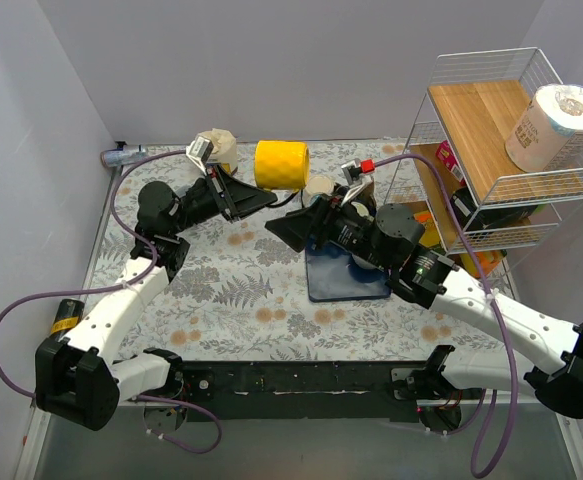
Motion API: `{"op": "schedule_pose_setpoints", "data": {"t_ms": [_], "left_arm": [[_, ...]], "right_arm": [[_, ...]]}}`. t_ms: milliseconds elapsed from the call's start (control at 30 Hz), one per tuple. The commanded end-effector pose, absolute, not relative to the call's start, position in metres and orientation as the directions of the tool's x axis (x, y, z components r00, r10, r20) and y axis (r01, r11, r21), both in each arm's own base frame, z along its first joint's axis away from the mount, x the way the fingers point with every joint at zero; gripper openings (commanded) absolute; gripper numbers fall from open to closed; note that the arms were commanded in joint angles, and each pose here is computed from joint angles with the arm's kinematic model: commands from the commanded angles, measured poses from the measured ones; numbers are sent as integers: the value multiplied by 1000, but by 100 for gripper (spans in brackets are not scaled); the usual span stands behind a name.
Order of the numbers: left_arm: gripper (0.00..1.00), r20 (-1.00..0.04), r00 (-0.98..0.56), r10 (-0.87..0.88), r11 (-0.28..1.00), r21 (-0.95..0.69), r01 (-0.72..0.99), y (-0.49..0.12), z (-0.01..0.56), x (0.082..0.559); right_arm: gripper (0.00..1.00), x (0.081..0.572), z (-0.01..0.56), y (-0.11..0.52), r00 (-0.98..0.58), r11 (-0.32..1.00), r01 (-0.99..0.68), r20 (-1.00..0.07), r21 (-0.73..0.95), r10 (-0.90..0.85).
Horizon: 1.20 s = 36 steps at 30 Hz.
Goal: Turn the mug right side up
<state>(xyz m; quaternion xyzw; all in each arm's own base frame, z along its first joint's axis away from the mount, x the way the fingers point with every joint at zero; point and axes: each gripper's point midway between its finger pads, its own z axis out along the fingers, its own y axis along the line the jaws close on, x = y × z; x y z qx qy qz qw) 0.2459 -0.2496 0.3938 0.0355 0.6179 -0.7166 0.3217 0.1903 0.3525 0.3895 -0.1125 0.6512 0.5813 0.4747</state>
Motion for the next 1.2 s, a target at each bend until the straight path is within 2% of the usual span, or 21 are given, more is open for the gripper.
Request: {"op": "schedule_pose_setpoints", "data": {"t_ms": [0,33,100,133,200,400,500,733,1167], "left_arm": [[0,-502,-702,-505,147,-852,503,-239,402,267],[0,-484,-704,-519,238,-873,425,-235,379,282],[0,-580,-643,-500,381,-814,438,-227,368,296],[0,-568,-663,-487,450,-814,367,-222,346,302],[0,-634,-614,-470,598,-741,307,-205,324,318],[0,-706,-576,-413,851,-524,32,-151,253,353],[0,-727,-572,-379,908,-412,-78,-128,227,365],[0,-761,-568,-314,949,-241,-203,-101,197,390],[0,-774,-599,-205,976,-119,-180,-106,161,443]], "right_arm": [[91,202,370,332,-538,414,-592,-722,691,435],[91,203,355,329,-567,452,-547,-709,704,419],[92,209,341,319,-574,507,-485,-697,713,431],[92,210,331,314,-586,539,-453,-692,711,421],[91,211,313,306,-609,604,-397,-690,691,391],[89,213,273,291,-668,741,-280,-678,610,306],[87,216,260,286,-682,785,-245,-677,568,277],[87,217,255,285,-678,801,-263,-694,537,242],[87,216,231,271,-725,880,-216,-673,423,146]]}}
